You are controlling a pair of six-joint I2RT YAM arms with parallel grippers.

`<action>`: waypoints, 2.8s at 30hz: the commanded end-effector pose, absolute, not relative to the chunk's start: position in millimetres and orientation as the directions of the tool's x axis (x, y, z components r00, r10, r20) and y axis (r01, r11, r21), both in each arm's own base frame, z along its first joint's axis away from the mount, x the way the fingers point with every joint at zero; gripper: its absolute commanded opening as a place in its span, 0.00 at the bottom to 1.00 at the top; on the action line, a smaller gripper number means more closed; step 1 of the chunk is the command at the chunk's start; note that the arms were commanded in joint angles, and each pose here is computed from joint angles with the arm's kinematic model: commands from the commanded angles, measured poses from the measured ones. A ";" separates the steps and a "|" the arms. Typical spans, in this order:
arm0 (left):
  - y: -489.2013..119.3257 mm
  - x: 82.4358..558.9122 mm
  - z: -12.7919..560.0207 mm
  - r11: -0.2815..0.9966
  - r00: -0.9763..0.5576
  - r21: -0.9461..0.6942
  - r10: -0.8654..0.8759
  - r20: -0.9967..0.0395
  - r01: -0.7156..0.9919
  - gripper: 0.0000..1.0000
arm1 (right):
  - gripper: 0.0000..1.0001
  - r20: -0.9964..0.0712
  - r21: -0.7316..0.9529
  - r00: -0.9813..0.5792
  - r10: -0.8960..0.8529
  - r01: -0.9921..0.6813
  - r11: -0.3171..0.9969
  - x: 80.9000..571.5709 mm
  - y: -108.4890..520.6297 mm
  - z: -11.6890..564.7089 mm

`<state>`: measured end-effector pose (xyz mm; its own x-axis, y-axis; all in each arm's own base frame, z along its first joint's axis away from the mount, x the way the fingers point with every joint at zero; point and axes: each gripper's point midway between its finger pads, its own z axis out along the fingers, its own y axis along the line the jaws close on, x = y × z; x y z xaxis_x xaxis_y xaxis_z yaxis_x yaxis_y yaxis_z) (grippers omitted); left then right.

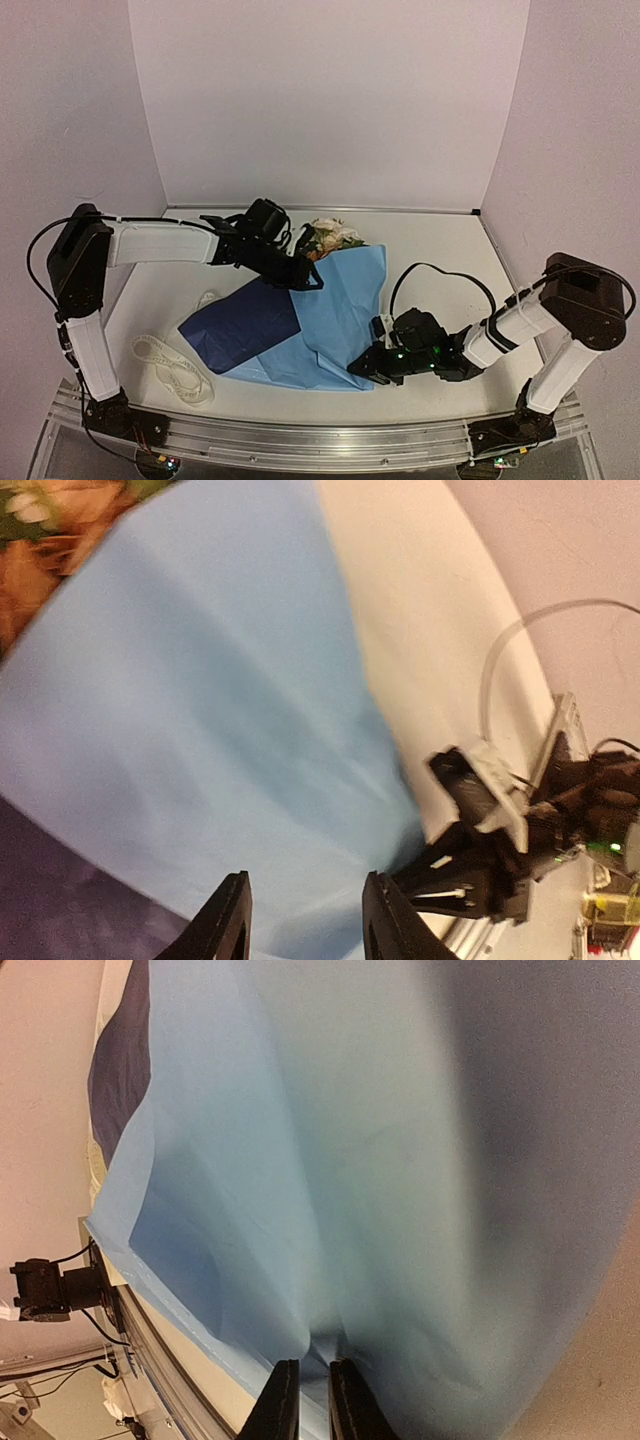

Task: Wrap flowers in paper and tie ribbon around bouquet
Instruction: Press the fold line on the 2/3-folded wrapping paper, then pick up the two-thirds-folded wrapping paper from the center of the board.

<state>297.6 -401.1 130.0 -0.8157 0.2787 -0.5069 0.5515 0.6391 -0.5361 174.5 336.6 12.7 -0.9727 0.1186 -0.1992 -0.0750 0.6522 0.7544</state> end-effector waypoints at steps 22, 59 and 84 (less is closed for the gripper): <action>-395.0 182.6 -20.3 0.723 -0.889 -0.525 0.419 -0.182 0.448 0.09 | 0.14 -0.221 0.769 -0.943 0.249 -0.012 0.639 196.1 342.2 29.8; -361.7 174.7 -35.0 0.769 -0.874 -0.423 0.465 -0.145 0.479 0.00 | 0.20 -0.138 0.779 -0.754 0.642 0.318 0.541 404.5 275.1 19.6; -347.5 175.2 3.7 0.674 -0.817 -0.474 0.536 -0.214 0.567 0.00 | 0.39 -0.277 0.681 -0.956 0.095 -0.125 0.722 204.8 332.7 64.3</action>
